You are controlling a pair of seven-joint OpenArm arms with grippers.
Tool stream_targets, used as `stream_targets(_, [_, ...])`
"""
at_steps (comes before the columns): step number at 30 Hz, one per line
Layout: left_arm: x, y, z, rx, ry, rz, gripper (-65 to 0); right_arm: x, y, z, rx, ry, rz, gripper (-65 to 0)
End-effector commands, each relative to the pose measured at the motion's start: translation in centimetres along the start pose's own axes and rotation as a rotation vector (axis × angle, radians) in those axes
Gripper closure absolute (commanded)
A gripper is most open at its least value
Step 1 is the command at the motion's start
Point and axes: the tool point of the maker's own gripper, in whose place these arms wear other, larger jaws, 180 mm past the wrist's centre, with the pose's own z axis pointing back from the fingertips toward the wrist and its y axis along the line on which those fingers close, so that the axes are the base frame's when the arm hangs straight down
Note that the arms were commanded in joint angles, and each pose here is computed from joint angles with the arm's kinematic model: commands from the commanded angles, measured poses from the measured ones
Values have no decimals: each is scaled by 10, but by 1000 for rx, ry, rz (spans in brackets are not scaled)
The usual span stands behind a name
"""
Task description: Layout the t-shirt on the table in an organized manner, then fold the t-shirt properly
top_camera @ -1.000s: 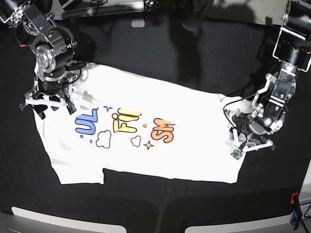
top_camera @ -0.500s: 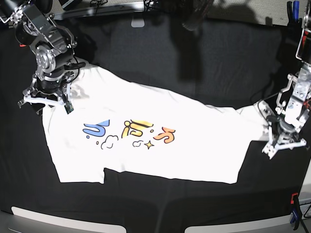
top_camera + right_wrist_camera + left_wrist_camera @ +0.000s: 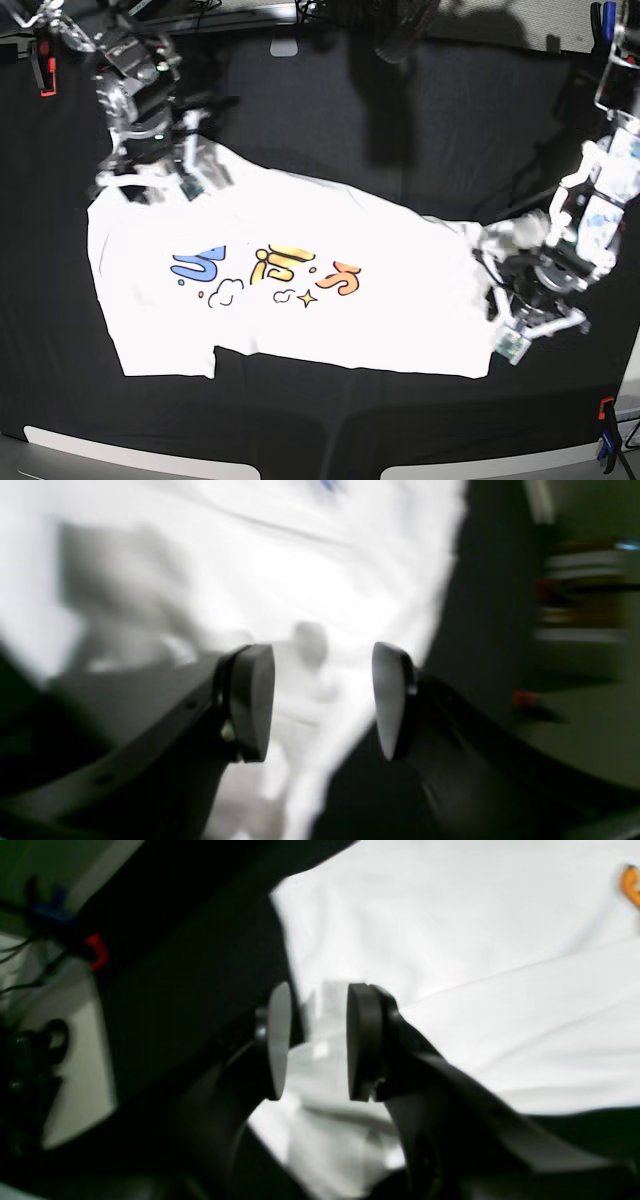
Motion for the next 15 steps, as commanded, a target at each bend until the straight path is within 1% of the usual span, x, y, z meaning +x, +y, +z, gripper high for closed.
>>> stream_targets(1, [16,6,4,21,-48,7,-176,16,-9,1,-26,-54,-27,-307])
stream_targets(3, [12,-9,4,-7,-43,22,-176,22,7,1,37,-49,-80,-307])
stream_targets(5, [5,-21,3,-29,-28,36,-176,20,19,3,84,-34,-102,-305])
stream_targets(9, [-14,-32,4,-46,11,35,-176,-4,21,5,83,32,-117,-305])
stream_targets(13, [-29,-35,6,-44,41,19,-176,-44,10,11,48,128,-155,-305])
stream_targets(15, [-32,-36,6,-45,49,16,-176,-65,4,15,38,175,-155,-305])
